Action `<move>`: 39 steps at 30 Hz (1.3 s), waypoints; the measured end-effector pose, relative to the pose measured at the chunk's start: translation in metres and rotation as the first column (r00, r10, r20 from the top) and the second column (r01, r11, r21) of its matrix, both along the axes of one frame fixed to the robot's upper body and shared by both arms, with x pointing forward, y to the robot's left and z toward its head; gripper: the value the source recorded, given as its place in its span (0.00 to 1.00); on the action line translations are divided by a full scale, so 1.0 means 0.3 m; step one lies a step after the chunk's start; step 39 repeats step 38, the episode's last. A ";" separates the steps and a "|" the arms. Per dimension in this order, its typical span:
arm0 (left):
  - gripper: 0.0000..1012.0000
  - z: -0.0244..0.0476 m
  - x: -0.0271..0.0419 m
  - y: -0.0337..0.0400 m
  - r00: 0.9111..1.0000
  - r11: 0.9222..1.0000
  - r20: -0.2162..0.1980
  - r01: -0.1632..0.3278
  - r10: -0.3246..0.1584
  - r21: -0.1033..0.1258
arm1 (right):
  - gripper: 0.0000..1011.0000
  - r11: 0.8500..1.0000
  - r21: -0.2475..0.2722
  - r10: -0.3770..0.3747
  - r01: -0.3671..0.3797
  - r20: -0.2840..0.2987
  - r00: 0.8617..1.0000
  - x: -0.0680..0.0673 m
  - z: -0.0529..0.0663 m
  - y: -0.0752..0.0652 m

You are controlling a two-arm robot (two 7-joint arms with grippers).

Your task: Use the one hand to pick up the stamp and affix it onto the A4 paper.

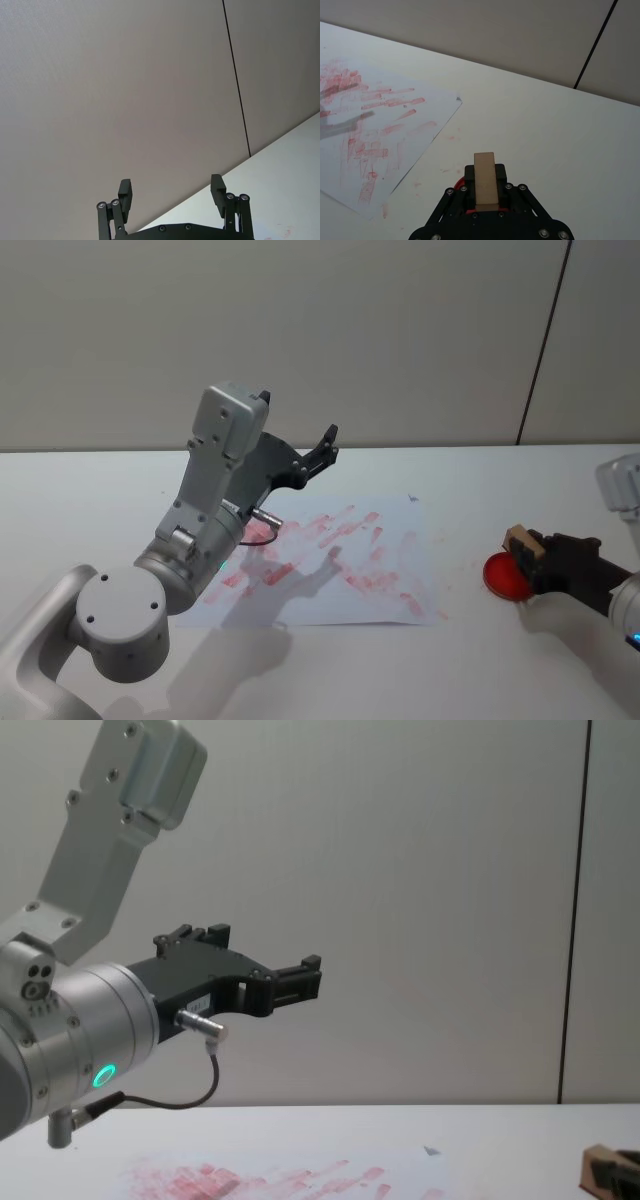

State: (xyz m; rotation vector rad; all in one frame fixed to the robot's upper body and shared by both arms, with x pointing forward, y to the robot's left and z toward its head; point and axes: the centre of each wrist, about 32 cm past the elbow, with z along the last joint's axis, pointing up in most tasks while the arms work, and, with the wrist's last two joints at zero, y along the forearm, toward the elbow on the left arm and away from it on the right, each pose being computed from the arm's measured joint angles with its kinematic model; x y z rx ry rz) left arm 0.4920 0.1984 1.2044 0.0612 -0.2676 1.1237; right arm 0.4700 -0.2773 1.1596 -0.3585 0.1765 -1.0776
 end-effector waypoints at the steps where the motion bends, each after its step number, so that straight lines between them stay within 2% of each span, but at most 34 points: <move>1: 0.99 0.000 0.000 0.000 1.000 1.000 0.000 0.000 0.000 0.000 | 0.22 1.000 -0.004 0.004 -0.004 -0.006 1.000 0.003 -0.005 0.003; 13: 0.99 0.000 0.000 0.000 1.000 1.000 0.000 0.000 0.000 0.000 | 0.22 0.999 -0.024 0.025 -0.026 -0.027 0.999 0.024 -0.027 0.028; 19: 0.99 0.000 0.000 0.000 1.000 1.000 0.000 0.000 0.000 0.000 | 0.39 0.999 -0.030 0.031 -0.032 -0.032 0.999 0.029 -0.033 0.035; 21: 0.99 0.000 0.000 0.000 1.000 1.000 0.000 0.000 0.000 0.000 | 0.48 0.999 -0.031 0.033 -0.034 -0.034 0.999 0.031 -0.035 0.037; 23: 0.99 0.000 0.000 0.000 1.000 1.000 0.000 0.000 0.000 0.000 | 0.51 0.999 -0.032 0.034 -0.035 -0.034 0.999 0.032 -0.035 0.038; 26: 0.99 0.000 0.000 0.000 1.000 1.000 0.000 0.000 0.000 0.000 | 0.61 0.999 -0.034 0.036 -0.037 -0.036 0.999 0.033 -0.037 0.040; 27: 0.99 0.000 0.000 0.000 1.000 1.000 0.000 0.000 0.000 0.000 | 0.68 0.999 -0.035 0.036 -0.038 -0.036 0.999 0.034 -0.038 0.040; 30: 0.99 0.000 0.000 0.000 1.000 1.000 0.000 0.000 0.000 0.000 | 0.73 0.999 -0.035 0.037 -0.039 -0.037 0.999 0.035 -0.039 0.042; 36: 0.99 0.000 0.000 0.000 1.000 1.000 0.000 0.000 0.000 0.000 | 0.93 0.999 -0.037 0.039 -0.040 -0.039 0.998 0.036 -0.040 0.043; 39: 0.99 0.000 0.000 0.000 1.000 1.000 0.000 0.000 0.000 0.000 | 0.95 0.999 -0.037 0.039 -0.040 -0.039 0.998 0.037 -0.040 0.044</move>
